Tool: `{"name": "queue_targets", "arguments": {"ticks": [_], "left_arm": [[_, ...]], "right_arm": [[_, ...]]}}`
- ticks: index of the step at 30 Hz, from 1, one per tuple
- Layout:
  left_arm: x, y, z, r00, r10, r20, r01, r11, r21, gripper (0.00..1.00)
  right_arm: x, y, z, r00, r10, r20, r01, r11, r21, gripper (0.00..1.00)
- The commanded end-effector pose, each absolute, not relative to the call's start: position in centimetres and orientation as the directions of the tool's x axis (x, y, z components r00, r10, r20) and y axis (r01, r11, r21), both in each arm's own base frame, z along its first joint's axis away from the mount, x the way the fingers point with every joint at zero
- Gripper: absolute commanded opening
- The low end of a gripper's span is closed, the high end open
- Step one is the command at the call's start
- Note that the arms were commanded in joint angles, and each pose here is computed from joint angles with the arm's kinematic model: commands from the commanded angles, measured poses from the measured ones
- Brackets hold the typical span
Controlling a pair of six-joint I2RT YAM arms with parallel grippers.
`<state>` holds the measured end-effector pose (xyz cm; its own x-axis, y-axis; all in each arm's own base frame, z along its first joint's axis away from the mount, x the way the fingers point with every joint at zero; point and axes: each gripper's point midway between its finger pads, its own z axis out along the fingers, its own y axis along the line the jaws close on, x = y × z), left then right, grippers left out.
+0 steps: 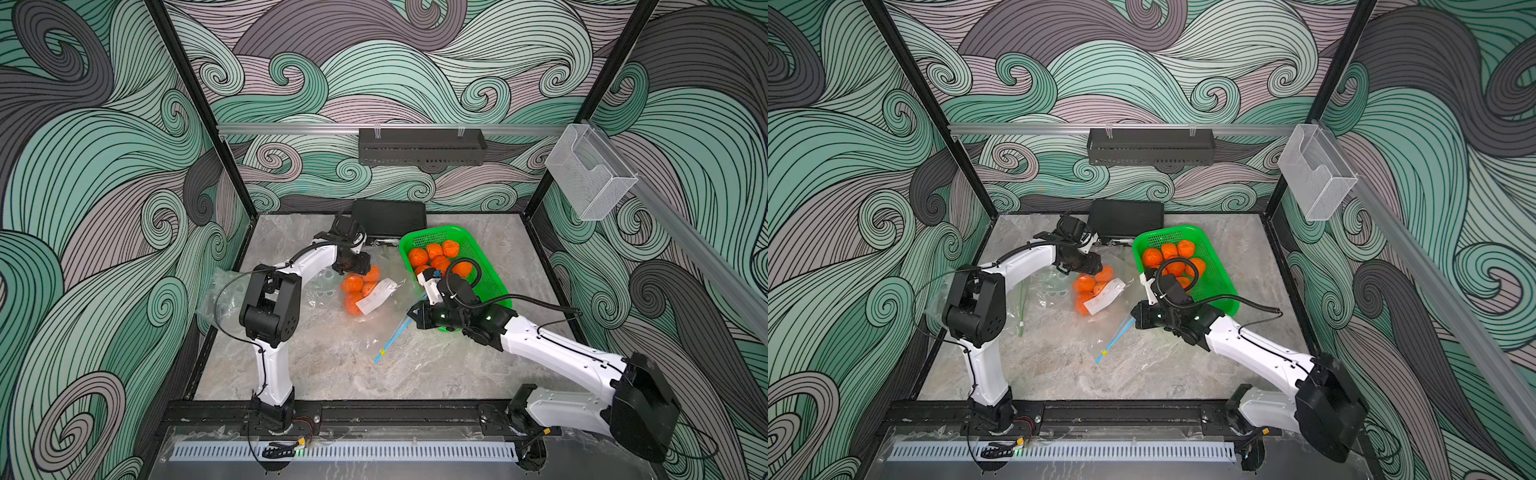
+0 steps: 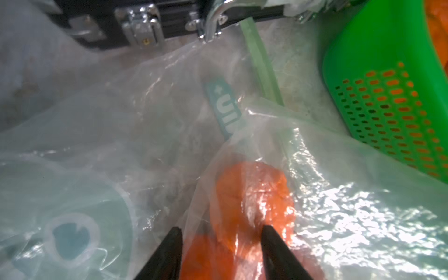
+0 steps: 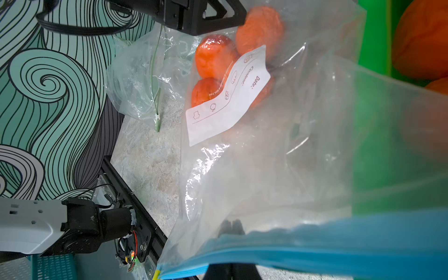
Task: Open the zip-top bag and take out the orange
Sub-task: Adjust the zipper food storage bag at the center of the board.
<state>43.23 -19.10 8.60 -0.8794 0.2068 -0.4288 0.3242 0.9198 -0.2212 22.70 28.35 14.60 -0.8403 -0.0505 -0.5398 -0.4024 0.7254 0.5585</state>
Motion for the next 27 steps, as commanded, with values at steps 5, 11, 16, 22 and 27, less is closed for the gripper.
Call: {"name": "queue_targets", "arguments": {"ticks": [5,11,16,22,27], "left_arm": [[41.8,-20.3,10.2,-0.895,0.123,-0.429,0.296,0.883,-0.365,0.00],[39.6,-18.9,13.5,-0.886,0.075,-0.458,0.259,0.898,-0.355,0.00],[37.0,-17.3,16.7,-0.884,0.032,-0.467,0.215,0.914,-0.344,0.00],[33.5,-15.6,18.1,-0.890,-0.007,-0.456,0.169,0.924,-0.344,0.00],[31.6,-13.1,16.3,-0.902,-0.019,-0.431,0.102,0.961,-0.256,0.00]], "right_arm": [[22.6,30.2,14.6,-0.833,-0.068,-0.549,-0.440,0.683,0.583,0.06],[22.2,31.2,14.1,-0.835,-0.092,-0.542,-0.454,0.672,0.585,0.06],[21.9,32.1,14.1,-0.831,-0.106,-0.547,-0.470,0.659,0.586,0.06],[21.4,33.0,12.7,-0.835,-0.133,-0.533,-0.474,0.664,0.578,0.06],[21.4,33.1,9.7,-0.848,-0.158,-0.506,-0.459,0.697,0.551,0.06]]}}
